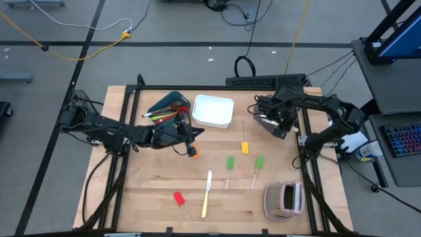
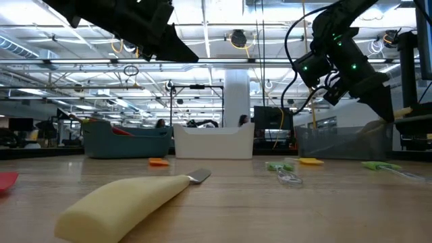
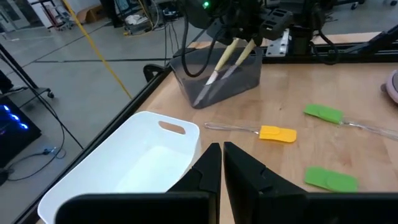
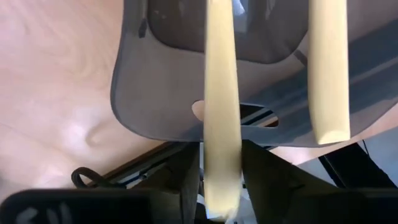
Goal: Pick & Place Kitchen Items
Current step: Put the left yellow knife into the black bin, then put the yellow knife into the black bin
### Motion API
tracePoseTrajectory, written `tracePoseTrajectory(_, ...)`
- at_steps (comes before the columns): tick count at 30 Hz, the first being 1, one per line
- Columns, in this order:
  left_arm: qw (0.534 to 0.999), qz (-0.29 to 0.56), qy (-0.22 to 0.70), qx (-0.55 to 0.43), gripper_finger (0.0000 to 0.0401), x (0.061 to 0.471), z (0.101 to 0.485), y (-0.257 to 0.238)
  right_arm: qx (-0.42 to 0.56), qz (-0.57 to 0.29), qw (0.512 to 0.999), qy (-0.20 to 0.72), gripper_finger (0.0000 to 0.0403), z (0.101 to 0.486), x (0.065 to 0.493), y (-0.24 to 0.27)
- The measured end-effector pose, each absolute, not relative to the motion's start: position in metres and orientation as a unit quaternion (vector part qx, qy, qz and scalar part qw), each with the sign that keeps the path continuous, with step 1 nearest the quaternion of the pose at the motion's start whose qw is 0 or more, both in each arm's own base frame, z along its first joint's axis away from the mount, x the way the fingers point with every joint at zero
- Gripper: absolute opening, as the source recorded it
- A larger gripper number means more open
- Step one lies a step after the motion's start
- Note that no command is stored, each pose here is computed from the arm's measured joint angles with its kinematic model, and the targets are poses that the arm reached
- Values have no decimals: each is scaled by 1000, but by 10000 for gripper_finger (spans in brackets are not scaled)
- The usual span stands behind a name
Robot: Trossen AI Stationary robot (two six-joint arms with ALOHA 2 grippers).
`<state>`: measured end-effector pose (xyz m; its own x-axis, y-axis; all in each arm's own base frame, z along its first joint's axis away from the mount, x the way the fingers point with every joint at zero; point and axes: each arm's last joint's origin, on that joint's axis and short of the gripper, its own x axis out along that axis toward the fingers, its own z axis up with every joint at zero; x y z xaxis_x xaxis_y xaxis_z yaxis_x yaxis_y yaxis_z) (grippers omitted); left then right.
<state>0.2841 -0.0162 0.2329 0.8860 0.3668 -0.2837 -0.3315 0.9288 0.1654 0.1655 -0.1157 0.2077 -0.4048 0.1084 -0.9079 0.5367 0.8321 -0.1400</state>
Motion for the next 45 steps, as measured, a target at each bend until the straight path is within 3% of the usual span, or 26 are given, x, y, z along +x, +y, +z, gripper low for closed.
tracePoseTrajectory(18, 970, 181, 155, 45, 24, 284, 233, -16, 164, -259, 487, 818, 117, 234, 167, -109)
tracePoseTrajectory(28, 971, 187, 151, 2, 24, 284, 232, -17, 172, -308, 560, 750, 109, 256, 166, -77)
tracePoseTrajectory(36, 966, 192, 168, -46, 24, 282, 227, -17, 177, -285, 662, 670, 106, 268, 176, -56)
tracePoseTrajectory(45, 963, 176, 169, -113, 24, 282, 225, -19, 157, -256, 720, 625, 105, 270, 191, -44)
